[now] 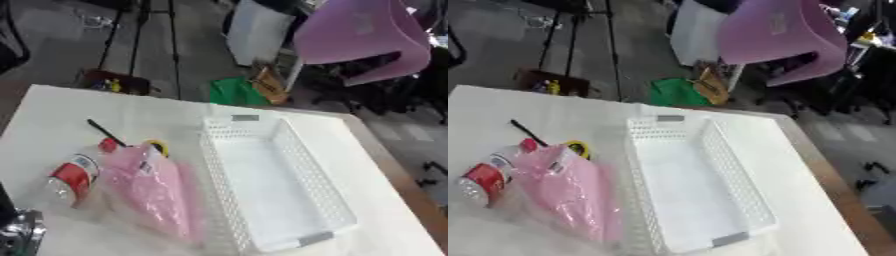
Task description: Pick up objects on the table and place them in the box.
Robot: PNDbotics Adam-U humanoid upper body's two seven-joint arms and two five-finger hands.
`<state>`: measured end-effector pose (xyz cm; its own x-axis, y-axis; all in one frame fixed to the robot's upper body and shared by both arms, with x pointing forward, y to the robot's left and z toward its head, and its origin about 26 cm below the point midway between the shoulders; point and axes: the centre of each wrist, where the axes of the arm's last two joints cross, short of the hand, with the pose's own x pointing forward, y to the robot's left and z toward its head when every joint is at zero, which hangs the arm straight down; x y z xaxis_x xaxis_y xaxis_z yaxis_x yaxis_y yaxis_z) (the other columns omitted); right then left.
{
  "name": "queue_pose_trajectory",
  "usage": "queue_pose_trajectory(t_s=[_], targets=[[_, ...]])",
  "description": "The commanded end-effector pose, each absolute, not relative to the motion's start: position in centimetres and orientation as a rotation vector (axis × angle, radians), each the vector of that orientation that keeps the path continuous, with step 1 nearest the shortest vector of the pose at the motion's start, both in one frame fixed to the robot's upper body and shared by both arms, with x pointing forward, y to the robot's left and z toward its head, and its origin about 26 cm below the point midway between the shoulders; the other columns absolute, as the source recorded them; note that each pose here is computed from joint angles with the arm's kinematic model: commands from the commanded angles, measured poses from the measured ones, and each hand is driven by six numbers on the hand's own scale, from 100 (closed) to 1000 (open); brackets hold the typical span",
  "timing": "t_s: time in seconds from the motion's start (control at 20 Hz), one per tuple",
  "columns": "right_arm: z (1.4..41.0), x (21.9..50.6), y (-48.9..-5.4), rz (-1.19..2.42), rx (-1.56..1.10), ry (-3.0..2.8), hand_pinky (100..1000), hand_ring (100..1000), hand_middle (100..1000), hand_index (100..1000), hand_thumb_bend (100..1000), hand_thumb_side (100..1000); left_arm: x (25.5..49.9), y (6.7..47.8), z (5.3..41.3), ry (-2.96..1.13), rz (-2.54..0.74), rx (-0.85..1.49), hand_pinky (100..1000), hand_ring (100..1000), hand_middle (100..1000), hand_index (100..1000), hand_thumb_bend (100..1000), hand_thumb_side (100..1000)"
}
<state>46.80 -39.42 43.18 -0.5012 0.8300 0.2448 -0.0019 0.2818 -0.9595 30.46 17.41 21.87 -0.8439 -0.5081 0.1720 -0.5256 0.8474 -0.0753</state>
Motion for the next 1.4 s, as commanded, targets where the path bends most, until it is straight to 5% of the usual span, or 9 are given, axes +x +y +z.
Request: queue_pose_trajectory(t_s=[0.05, 1.4], targets=[[45.2, 46.1, -38.8, 1.73, -0.712, -1.706, 100, 100, 100, 433, 100, 363, 30.3, 17.3, 22.4, -2.899, 0.197, 0.808, 685, 670, 755, 744, 100, 993], [43.6, 48.8, -33.0, 1.727, -0.509, -1.806, 100, 100, 100, 418, 100, 390, 30.3, 16.8, 22.3, -2.875, 0.24, 0.793, 681, 671, 753, 748, 100, 992]])
